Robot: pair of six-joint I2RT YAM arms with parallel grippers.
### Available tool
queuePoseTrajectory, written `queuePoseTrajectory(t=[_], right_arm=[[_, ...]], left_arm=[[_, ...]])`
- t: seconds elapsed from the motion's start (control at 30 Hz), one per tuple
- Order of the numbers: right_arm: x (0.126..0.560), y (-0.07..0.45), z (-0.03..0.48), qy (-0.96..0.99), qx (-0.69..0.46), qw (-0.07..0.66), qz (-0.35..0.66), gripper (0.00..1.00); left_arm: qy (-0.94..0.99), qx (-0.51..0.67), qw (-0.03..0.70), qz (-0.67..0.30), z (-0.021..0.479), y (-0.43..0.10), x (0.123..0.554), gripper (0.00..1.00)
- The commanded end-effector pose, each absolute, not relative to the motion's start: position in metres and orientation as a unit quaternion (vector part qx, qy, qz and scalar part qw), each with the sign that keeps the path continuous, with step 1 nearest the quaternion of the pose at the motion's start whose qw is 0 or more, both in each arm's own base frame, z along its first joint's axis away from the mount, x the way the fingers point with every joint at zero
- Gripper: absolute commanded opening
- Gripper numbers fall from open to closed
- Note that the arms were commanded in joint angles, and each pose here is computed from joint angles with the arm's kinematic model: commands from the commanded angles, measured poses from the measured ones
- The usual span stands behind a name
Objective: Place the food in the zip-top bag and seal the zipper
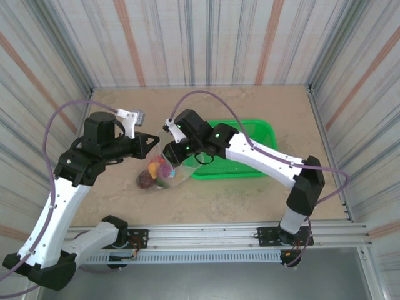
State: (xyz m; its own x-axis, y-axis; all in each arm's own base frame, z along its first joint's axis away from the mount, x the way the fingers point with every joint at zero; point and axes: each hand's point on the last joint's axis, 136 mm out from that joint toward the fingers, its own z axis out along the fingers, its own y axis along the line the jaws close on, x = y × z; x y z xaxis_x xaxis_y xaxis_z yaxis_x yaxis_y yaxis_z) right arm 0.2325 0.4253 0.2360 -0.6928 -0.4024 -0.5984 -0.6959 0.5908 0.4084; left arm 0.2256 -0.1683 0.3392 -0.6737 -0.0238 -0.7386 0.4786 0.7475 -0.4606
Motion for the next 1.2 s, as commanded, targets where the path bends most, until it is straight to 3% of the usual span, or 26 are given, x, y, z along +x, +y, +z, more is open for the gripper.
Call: queuePoseTrajectory(t=[0.0, 0.2, 0.37, 0.53, 0.67, 0.8, 0.9, 1.07, 1.17], right_arm=[[0.231, 0.432, 0.217, 0.876, -0.308, 0.203, 0.310, 0.19], [0.230, 0.438, 0.198, 0.886, -0.296, 0.176, 0.312, 0.22], [0.231, 0.437, 0.206, 0.883, -0.292, 0.185, 0.316, 0.57], [0.231, 0.432, 0.216, 0.881, -0.291, 0.194, 0.317, 0.68], [0.231, 0.427, 0.226, 0.879, -0.289, 0.206, 0.319, 0.61], [0.230, 0.422, 0.239, 0.873, -0.288, 0.219, 0.327, 0.30], [0.228, 0.419, 0.251, 0.867, -0.287, 0.230, 0.335, 0.14], [0.227, 0.410, 0.263, 0.865, -0.288, 0.239, 0.333, 0.09], [0.228, 0.400, 0.276, 0.863, -0.284, 0.251, 0.333, 0.18]], left_arm=[[0.839, 0.140, 0.398, -0.344, 0.353, -0.170, 0.223, 0.00], [0.839, 0.139, 0.399, -0.343, 0.353, -0.169, 0.223, 0.00], [0.840, 0.139, 0.397, -0.342, 0.351, -0.169, 0.222, 0.00], [0.840, 0.140, 0.398, -0.341, 0.352, -0.168, 0.222, 0.00], [0.840, 0.139, 0.399, -0.340, 0.350, -0.168, 0.222, 0.00], [0.841, 0.139, 0.397, -0.339, 0.349, -0.168, 0.222, 0.00], [0.841, 0.141, 0.399, -0.338, 0.350, -0.167, 0.221, 0.00], [0.841, 0.140, 0.399, -0.337, 0.350, -0.167, 0.222, 0.00], [0.844, 0.139, 0.398, -0.332, 0.350, -0.165, 0.223, 0.00]])
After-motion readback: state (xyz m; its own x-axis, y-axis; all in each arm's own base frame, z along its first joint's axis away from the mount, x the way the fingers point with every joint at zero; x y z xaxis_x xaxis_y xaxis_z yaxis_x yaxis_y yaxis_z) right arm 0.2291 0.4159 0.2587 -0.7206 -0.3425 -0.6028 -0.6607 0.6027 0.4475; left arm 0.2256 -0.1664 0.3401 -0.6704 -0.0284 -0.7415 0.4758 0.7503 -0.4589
